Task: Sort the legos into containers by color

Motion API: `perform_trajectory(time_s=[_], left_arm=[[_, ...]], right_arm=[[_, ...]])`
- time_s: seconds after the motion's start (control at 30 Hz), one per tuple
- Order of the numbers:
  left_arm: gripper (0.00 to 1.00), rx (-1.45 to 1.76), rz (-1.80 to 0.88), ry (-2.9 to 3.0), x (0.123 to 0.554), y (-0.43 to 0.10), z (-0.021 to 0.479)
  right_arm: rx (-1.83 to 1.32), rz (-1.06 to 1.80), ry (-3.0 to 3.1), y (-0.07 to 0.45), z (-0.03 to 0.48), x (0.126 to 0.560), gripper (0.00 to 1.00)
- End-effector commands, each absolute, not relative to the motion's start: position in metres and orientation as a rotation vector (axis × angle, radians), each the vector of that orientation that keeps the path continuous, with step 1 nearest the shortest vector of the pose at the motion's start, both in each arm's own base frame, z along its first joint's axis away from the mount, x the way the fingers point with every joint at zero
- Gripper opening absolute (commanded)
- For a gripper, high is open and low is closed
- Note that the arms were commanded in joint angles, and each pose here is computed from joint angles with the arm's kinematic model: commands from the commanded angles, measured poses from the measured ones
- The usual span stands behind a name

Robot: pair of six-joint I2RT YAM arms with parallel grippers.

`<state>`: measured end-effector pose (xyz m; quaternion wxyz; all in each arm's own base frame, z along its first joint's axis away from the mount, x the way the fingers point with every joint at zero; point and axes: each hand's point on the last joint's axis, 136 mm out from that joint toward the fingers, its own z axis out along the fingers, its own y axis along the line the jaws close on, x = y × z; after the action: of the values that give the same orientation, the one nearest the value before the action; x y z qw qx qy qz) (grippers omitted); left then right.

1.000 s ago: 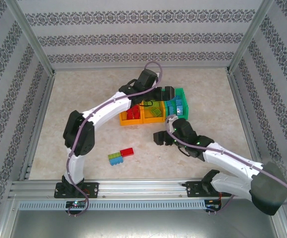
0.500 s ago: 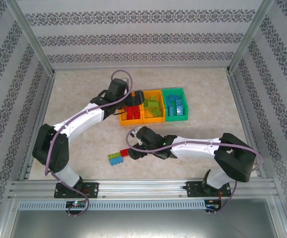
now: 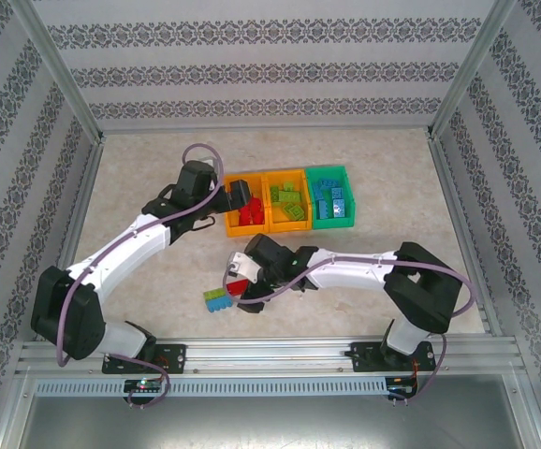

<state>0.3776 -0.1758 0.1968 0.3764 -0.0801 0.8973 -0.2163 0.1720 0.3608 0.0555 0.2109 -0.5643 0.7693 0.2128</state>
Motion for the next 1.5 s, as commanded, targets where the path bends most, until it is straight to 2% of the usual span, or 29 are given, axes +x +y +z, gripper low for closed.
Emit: perform_trajectory(time_s=[0.0, 0.7, 0.77, 1.23, 1.47], left_arm=[[1.00, -0.298, -0.530, 2.315, 0.368, -0.153, 0.192], [1.00, -0.398, -0.603, 2.350, 0.360, -0.135, 0.169], [1.00, -0.399, -0.604, 2.346, 0.360, -0.135, 0.170], [1.00, -0.421, -0.605, 2.357, 0.358, -0.131, 0.162], [1.00, -0.441, -0.591, 2.349, 0.356, -0.127, 0.163]], right_arm=[[-1.766, 0.589, 2.019, 0.365, 0.050, 0.164, 0.90], [-1.928, 0.582, 1.965, 0.387, 0.022, 0.182, 0.85], [-1.935, 0.587, 1.967, 0.388, 0.020, 0.184, 0.82], [-1.904, 0.564, 2.008, 0.370, 0.017, 0.195, 0.41], [-1.745, 0.650, 2.017, 0.365, 0.045, 0.207, 0.35]])
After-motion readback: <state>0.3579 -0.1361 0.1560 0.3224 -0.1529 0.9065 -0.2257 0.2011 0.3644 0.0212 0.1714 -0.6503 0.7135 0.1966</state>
